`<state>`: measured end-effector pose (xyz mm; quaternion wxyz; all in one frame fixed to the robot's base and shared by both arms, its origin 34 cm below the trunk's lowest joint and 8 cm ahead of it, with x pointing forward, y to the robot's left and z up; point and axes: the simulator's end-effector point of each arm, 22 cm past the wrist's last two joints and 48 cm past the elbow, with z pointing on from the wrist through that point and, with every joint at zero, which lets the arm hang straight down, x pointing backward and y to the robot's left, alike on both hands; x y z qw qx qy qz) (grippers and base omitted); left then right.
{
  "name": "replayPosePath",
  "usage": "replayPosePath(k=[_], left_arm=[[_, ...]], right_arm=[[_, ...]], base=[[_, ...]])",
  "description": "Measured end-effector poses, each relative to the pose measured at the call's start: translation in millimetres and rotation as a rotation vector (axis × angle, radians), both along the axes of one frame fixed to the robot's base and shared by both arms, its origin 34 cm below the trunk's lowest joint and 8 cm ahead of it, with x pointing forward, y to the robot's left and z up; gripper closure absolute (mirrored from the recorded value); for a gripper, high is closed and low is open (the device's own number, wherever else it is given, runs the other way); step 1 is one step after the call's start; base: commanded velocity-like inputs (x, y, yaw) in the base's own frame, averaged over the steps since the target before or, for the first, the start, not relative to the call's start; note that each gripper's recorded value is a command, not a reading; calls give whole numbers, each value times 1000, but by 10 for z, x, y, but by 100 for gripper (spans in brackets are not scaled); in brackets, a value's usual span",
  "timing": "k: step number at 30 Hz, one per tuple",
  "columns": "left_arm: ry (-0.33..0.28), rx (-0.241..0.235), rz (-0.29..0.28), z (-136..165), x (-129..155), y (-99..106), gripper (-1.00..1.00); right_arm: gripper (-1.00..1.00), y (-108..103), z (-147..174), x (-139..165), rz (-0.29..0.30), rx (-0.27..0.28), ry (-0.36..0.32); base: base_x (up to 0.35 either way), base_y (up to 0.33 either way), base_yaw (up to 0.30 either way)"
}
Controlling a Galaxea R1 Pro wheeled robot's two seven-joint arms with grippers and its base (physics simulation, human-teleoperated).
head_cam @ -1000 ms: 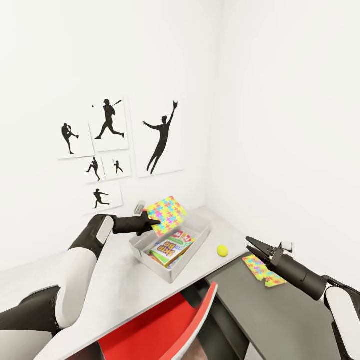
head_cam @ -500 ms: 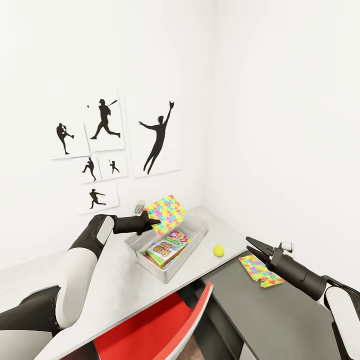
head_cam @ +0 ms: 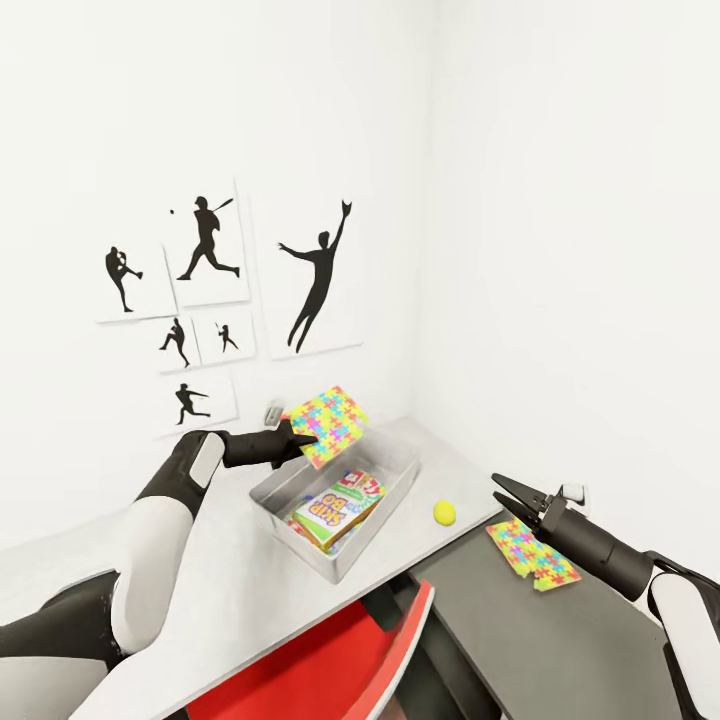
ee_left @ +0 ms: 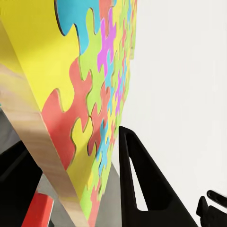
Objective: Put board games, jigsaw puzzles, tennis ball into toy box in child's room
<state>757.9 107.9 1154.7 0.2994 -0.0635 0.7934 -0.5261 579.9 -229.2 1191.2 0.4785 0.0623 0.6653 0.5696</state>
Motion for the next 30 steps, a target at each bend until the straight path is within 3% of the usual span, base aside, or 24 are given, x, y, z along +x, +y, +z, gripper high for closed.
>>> replayPosePath(k=[23,27,30], left_arm=[[13,3,0,-116,-10,-52,100],[52,37,27,-438,-15,-74,100],[74,95,71,-647,25,-28,100]], right_arm=[[-100,-13,8,1,-1,1,-2],[-100,-14,9,2,-1,1,-2],[-100,-18,8,1,-2,1,-2]], base=[[7,5,0],[0,0,0],[0,0,0]])
